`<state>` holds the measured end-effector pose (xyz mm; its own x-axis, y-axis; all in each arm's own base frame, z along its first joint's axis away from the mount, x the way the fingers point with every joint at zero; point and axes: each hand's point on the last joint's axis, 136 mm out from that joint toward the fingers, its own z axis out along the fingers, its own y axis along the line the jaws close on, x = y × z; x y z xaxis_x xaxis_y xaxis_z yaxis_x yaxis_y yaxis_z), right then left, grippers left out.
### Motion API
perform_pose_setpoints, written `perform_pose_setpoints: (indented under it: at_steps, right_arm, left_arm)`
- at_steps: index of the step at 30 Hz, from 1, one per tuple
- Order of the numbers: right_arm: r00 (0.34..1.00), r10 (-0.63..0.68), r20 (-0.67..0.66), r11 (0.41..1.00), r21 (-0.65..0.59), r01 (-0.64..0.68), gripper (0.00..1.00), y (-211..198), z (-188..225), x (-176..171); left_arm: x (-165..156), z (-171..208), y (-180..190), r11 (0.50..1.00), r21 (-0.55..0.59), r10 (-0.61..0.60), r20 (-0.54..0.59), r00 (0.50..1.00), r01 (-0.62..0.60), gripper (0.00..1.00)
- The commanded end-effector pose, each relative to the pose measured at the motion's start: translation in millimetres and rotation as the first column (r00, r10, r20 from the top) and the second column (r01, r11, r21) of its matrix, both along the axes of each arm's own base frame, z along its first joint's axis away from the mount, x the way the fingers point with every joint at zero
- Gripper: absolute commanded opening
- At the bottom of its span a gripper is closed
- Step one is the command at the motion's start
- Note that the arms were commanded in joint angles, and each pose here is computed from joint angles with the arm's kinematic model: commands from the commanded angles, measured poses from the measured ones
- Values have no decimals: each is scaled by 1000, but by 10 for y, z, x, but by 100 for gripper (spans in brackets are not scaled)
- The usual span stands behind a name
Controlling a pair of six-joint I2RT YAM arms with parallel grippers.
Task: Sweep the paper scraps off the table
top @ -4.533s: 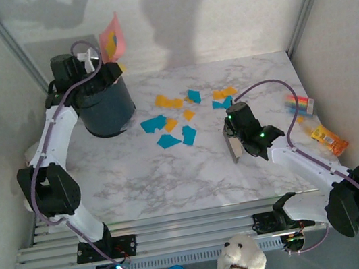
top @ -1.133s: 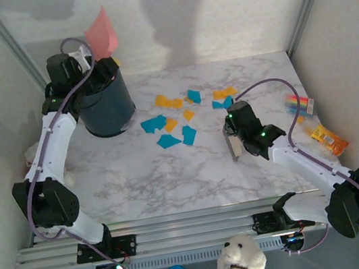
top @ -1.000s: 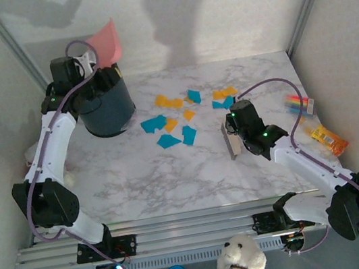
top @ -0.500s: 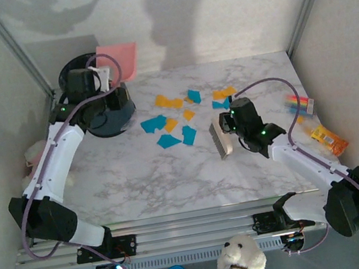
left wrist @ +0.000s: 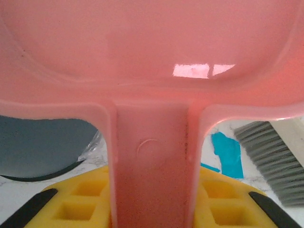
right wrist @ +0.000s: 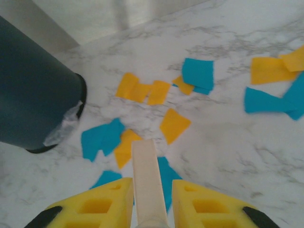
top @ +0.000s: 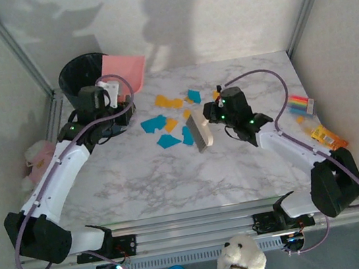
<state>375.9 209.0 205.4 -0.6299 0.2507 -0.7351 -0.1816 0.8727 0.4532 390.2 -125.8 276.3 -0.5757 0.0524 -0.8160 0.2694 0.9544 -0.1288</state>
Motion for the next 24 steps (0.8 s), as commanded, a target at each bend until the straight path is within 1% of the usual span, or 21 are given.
perform_pose_setpoints:
  at_steps: [1,6,13,19,24]
  right_arm:
    - [997,37,63,986,161,-47,0,273,339,209]
    - [998,58,29,968,242,-63,0,528,270,483]
    - [994,101,-34,946,313,-85,0,851,103,790]
    - [986,136,-95,931,351,-95,0,1074,-68,979]
    - [979,144,-143,934,346,-87,0,1194,-226,1075]
  left_arm:
    - [47,31,42,1000,22,14,44,999,-15,0]
    - [53,-5,26,1000,21,7,34,999,-7,0]
    - [31,-34,37,1000,28,13,29,999,-14,0]
    - [24,-65,13,999,36,2,20,1000,-3,0]
    - [15,-86,6,999,41,-2,15,1000,1,0]
